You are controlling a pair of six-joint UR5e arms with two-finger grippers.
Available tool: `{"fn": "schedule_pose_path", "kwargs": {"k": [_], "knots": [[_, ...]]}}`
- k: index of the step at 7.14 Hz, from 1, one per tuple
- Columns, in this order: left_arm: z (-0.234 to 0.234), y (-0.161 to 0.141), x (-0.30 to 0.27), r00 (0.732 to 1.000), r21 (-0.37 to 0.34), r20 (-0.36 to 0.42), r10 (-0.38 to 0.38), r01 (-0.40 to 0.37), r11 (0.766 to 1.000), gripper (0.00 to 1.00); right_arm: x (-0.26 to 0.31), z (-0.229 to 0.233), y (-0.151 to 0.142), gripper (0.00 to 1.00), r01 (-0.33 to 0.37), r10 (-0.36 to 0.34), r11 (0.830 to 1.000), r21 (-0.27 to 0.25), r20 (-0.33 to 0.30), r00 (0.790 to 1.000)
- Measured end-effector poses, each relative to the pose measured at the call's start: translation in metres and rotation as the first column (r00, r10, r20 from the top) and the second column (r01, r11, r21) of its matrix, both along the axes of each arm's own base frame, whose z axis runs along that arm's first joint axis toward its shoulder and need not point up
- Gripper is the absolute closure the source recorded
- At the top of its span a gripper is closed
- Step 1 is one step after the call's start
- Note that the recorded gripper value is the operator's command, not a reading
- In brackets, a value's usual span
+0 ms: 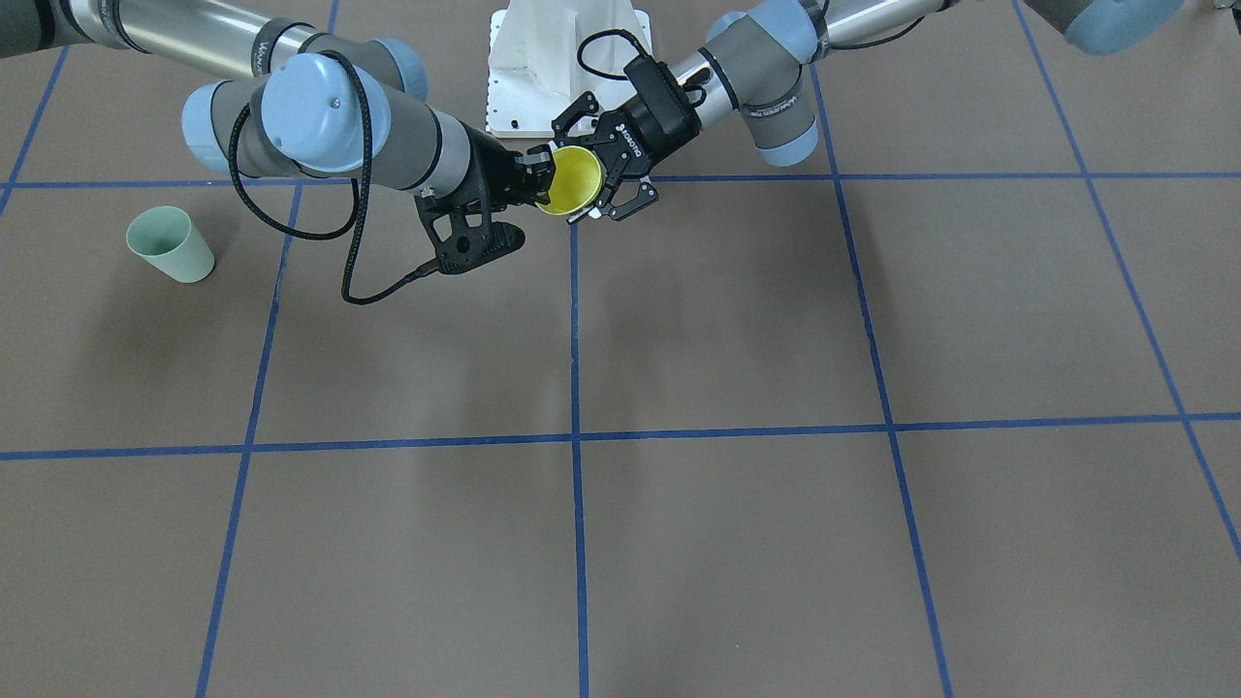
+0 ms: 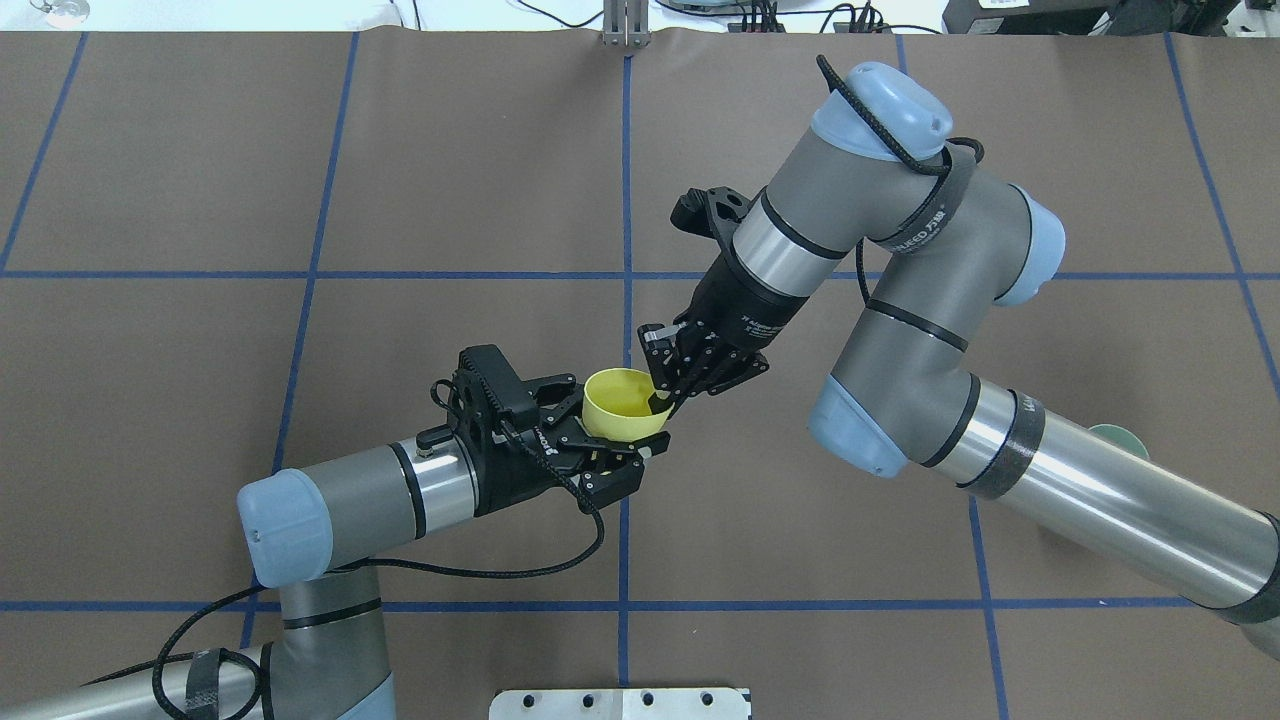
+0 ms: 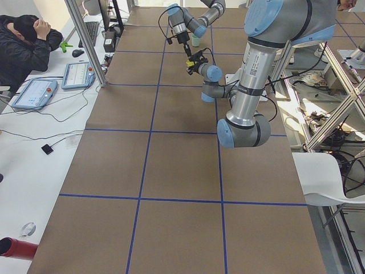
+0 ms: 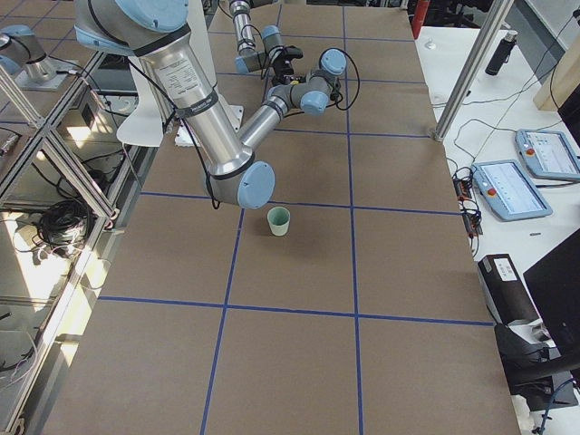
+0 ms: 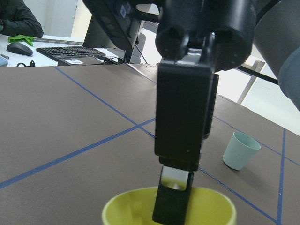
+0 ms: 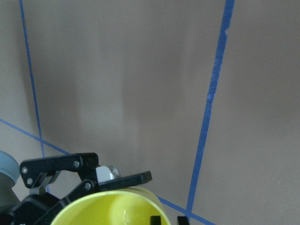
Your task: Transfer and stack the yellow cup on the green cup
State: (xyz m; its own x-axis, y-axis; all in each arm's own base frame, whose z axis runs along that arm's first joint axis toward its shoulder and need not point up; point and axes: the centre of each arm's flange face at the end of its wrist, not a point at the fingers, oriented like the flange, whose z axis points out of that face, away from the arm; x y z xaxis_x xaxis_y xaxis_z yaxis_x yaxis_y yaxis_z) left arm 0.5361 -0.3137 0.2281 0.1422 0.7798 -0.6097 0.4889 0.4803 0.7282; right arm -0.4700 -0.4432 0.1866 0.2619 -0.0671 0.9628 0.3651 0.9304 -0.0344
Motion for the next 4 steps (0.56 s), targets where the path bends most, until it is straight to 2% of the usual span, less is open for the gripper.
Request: {"fn": "schedule_pose_path", "kwargs": {"k": [3,4], "knots": [[0.001,-0.002,-0.004,1.0,-0.028,-0.015,0.001,-0.002,1.0,0.0,0.01,0.004,-0.008,1.0,-0.066,0.066,0.998,0.011,-0.02,0.998],[0.002,-0.003,-0.005,1.0,-0.042,-0.022,0.004,-0.004,0.999,0.0,0.025,0.016,-0.025,1.0,-0.135,0.135,0.991,0.016,-0.048,0.99]]}}
